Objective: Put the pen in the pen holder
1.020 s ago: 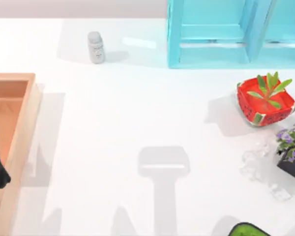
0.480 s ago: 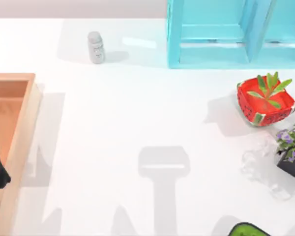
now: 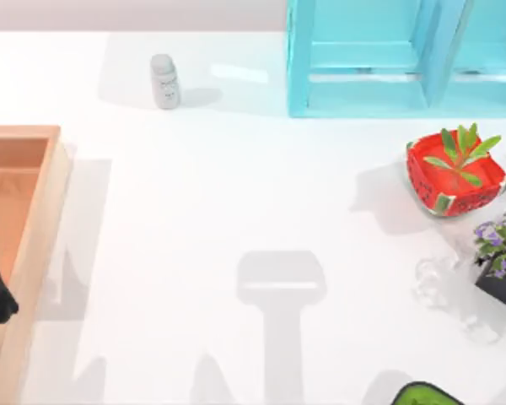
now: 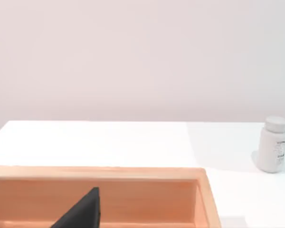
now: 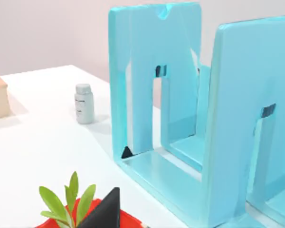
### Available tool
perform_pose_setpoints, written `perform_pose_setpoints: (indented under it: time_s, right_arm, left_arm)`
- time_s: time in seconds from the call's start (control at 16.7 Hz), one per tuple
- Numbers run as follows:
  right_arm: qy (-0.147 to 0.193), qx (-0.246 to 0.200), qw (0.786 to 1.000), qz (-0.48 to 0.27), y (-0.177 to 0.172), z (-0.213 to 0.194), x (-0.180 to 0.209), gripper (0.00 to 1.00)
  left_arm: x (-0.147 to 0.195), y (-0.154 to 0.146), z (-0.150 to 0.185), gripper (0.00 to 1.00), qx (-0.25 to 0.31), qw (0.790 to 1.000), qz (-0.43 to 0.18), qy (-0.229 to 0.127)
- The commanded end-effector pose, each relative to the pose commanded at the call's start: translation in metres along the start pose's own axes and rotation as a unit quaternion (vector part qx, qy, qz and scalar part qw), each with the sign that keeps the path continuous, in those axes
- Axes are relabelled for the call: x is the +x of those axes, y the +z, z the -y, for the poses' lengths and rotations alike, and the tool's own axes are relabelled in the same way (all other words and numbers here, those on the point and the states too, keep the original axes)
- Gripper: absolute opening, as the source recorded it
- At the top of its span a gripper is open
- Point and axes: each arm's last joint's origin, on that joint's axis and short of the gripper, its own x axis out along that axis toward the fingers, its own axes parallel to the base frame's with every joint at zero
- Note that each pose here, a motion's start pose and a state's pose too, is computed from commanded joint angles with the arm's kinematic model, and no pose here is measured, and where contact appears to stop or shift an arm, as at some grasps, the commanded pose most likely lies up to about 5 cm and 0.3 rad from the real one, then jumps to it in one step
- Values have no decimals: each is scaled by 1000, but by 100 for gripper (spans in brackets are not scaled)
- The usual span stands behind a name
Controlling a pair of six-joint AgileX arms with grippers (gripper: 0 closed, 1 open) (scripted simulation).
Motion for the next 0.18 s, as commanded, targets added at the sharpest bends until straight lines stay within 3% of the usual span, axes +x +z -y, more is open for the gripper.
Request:
perform_pose_setpoints:
  time_s: [0.18]
  right_arm:
    - [0, 0, 1000, 0, 0, 0, 0, 100]
  left_arm:
    - [0, 0, 0, 100, 0, 1000, 0, 0]
